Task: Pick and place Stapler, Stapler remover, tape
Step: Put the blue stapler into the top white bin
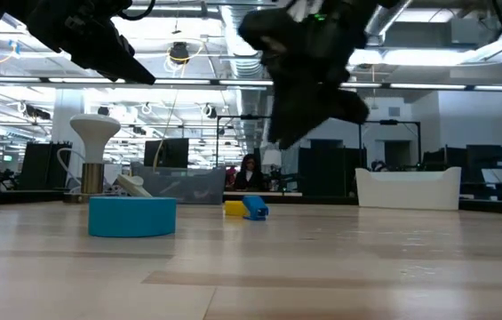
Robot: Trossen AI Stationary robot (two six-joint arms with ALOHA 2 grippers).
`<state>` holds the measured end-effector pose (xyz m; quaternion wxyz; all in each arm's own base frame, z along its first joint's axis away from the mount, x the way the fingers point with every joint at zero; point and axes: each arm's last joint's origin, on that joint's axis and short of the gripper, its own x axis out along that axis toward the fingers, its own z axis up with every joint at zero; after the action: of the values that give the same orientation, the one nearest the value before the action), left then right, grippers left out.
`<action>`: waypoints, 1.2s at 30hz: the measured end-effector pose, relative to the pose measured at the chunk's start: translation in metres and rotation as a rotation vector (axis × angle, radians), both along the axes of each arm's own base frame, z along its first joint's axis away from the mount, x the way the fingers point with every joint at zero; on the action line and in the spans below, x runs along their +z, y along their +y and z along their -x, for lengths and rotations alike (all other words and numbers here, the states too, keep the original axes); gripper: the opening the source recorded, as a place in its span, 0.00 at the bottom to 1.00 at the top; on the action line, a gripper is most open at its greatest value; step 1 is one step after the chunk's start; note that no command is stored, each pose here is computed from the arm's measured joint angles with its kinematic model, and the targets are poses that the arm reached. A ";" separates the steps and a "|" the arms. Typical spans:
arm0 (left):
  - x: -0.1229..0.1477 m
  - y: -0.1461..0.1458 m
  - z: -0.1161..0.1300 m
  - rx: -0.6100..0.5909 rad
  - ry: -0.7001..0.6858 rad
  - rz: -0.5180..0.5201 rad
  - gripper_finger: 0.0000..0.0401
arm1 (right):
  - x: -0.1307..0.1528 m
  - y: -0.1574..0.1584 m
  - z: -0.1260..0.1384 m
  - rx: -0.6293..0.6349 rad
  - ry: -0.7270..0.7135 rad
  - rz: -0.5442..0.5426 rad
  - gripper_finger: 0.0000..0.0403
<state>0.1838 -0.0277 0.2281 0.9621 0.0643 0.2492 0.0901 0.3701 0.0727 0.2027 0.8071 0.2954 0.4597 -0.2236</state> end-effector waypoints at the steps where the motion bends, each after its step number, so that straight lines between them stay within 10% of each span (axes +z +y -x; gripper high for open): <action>1: 0.000 0.000 0.000 0.000 0.000 0.000 0.01 | 0.000 0.001 -0.004 -0.001 0.012 0.005 0.19; 17: -0.001 0.000 0.001 0.000 0.016 -0.003 0.01 | -0.025 -0.004 -0.054 0.034 0.197 0.094 0.16; 36: -0.002 0.000 0.001 0.000 0.027 -0.005 0.01 | -0.032 -0.010 -0.054 0.075 0.242 -0.002 0.16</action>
<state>0.1826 -0.0274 0.2258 0.9584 0.0680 0.2622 0.0900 0.4245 0.0631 0.1708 0.7530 0.2496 0.5648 -0.2271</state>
